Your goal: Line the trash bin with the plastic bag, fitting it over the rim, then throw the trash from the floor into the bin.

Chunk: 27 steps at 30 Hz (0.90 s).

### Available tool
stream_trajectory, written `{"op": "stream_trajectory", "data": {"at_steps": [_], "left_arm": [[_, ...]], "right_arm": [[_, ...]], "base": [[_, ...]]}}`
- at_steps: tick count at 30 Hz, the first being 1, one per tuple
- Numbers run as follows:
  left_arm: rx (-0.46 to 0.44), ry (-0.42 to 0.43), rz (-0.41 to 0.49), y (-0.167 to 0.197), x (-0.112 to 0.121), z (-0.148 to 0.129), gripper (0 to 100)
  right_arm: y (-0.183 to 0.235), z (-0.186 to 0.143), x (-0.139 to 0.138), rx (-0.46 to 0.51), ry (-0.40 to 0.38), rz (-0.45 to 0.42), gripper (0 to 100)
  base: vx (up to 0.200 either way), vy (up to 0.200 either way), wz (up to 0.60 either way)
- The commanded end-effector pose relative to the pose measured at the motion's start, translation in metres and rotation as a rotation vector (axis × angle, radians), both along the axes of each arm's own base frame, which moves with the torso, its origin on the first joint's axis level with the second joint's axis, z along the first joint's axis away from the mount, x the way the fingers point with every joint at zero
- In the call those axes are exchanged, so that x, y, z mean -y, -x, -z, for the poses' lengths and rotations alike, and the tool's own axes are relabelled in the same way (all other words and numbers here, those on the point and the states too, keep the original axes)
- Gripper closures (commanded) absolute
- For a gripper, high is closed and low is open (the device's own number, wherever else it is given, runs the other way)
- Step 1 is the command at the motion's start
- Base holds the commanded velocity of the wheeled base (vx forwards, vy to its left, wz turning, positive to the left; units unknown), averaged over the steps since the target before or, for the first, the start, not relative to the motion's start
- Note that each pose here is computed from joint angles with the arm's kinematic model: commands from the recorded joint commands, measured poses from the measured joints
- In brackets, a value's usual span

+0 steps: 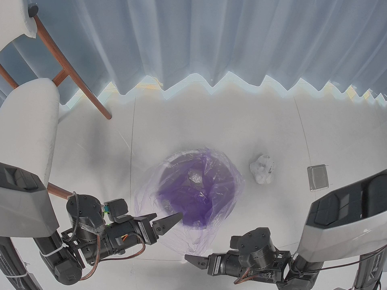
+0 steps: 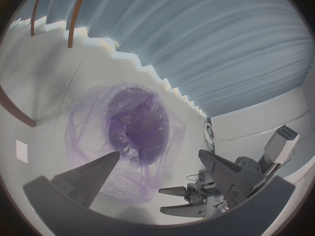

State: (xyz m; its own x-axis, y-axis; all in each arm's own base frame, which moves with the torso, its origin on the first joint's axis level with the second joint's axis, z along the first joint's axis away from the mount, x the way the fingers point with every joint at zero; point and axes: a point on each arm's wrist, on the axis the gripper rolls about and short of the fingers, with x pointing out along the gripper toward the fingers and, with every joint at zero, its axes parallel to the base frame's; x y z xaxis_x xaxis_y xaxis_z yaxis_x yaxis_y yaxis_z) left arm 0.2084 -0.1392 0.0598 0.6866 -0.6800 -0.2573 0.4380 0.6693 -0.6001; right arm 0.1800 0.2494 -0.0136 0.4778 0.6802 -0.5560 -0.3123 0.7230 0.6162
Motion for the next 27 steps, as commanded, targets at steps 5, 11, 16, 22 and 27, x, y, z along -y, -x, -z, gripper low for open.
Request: {"op": "stream_trajectory", "data": {"at_steps": [5,11,16,22,27], "left_arm": [[0.071,0.051,-0.003,0.005,-0.004,-0.022,0],[0.068,0.051,-0.003,0.003,-0.003,-0.021,0],[0.055,0.043,-0.002,0.003,-0.003,-0.017,0],[0.025,0.020,0.004,0.002,-0.001,-0.008,0],[0.017,0.015,0.008,0.003,0.000,-0.007,0]], "right_arm": [[-0.010,-0.066,0.015,0.013,-0.238,0.020,0],[-0.025,-0.102,0.036,-0.004,-0.330,0.054,0],[-0.034,-0.117,0.045,-0.116,-0.308,0.063,0],[-0.056,-0.117,0.049,-0.120,-0.237,0.166,0],[-0.071,-0.104,0.050,-0.106,-0.195,0.234,0]], "base": [[0.000,0.000,0.00],[0.000,0.000,0.00],[0.000,0.000,0.00],[0.000,0.000,0.00],[0.000,0.000,0.00]]}}
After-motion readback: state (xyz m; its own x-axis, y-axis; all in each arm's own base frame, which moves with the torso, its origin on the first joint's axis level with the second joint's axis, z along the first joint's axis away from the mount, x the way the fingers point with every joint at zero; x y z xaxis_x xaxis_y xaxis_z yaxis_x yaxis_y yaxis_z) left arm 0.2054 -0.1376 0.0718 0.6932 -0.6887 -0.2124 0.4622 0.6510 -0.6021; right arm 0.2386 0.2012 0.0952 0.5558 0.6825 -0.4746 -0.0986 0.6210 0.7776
